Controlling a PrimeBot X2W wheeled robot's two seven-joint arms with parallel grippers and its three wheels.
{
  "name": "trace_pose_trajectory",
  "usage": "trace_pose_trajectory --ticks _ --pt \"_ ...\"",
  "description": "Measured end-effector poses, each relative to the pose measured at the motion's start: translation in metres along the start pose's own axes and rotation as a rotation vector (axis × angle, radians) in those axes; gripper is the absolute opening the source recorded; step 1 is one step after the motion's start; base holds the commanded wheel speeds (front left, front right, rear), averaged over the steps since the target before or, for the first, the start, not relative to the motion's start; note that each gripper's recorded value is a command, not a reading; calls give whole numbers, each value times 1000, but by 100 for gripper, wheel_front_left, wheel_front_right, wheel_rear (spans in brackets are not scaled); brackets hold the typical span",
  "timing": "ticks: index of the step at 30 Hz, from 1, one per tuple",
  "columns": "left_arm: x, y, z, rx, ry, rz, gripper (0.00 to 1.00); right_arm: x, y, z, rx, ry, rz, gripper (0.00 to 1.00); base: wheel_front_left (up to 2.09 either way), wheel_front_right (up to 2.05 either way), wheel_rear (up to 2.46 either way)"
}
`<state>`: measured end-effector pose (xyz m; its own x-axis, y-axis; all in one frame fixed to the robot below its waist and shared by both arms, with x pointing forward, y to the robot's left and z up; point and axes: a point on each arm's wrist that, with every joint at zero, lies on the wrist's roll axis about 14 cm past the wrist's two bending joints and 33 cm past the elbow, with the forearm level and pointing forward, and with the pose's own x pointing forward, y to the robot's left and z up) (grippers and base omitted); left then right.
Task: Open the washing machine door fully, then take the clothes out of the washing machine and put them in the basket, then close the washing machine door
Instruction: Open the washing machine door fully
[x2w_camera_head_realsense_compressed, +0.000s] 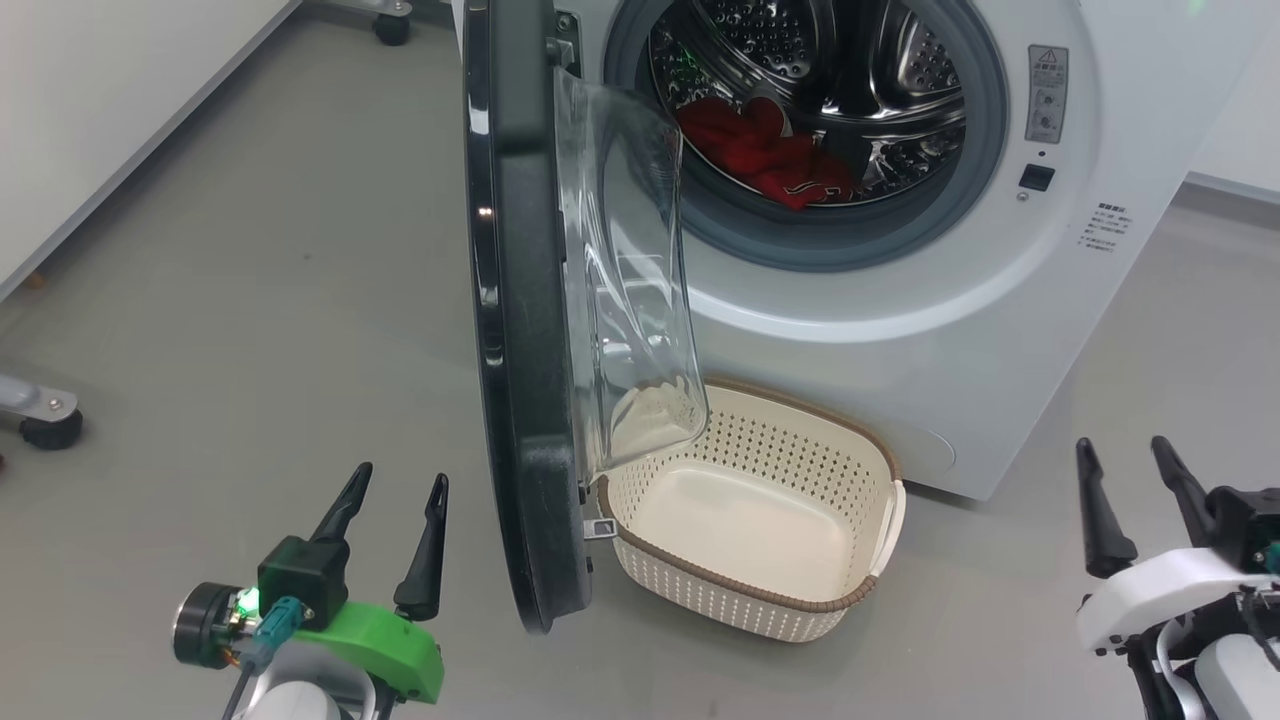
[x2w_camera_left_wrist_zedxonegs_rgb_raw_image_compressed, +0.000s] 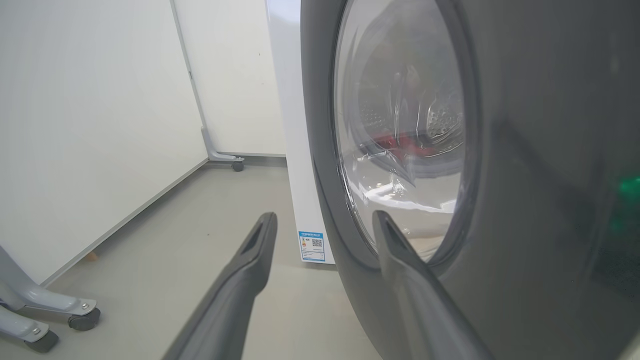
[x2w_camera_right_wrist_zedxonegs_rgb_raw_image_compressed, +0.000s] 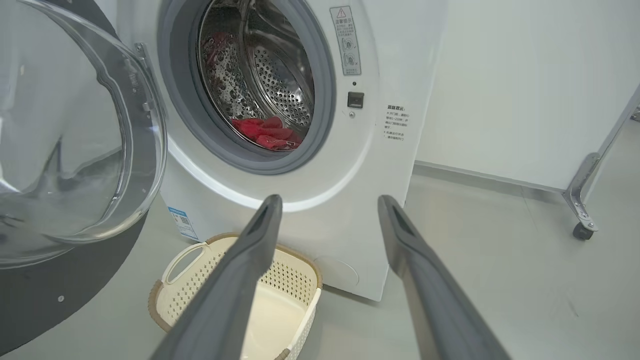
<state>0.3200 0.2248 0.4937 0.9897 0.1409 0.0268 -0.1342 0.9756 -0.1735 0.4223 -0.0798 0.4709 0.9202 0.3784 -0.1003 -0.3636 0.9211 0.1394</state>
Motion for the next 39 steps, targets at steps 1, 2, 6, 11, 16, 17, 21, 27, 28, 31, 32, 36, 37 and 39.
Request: trace_pose_trajectory --ticks 1,2,6,11,16,17,21,27,28,31,32,36,37,39 --pt "0 0 0 0 1 0 100 0 2 2 -23 -8 6 100 0 0 0" --pt "0 0 -1 0 1 -1 100 0 4 4 -41 -15 15 100 0 0 0" --pt "0 -1 -1 1 1 -4 100 0 13 10 -70 -43 30 100 0 0 0" --pt "1 -2 -2 2 5 -6 100 -3 29 13 -50 -71 46 100 0 0 0" --pt "2 -2 -3 2 9 -7 100 -12 38 -1 -30 -44 43 100 0 0 0" --pt "2 -2 -3 2 9 -8 100 -14 40 -3 -24 -40 43 100 0 0 0" --pt "2 -2 -3 2 11 -9 100 -19 46 -9 -6 -31 42 100 0 0 0" --pt "4 -1 -6 3 19 -6 100 -20 53 -13 3 -30 43 100 0 0 0" --pt "4 -2 -6 2 20 -6 100 -21 53 -13 3 -31 42 100 0 0 0" --pt "4 -2 -7 3 24 -6 100 -23 54 -16 5 -24 37 100 0 0 0" --pt "4 -1 -7 3 24 -6 100 -24 54 -17 8 -21 35 100 0 0 0" --pt "4 -1 -8 3 27 -5 100 -25 56 -19 11 -17 26 100 0 0 0" --pt "4 -1 -8 3 27 -4 100 -26 56 -20 12 -16 25 100 0 0 0" --pt "3 0 -8 3 27 -3 100 -27 57 -21 16 -13 22 100 0 0 0"
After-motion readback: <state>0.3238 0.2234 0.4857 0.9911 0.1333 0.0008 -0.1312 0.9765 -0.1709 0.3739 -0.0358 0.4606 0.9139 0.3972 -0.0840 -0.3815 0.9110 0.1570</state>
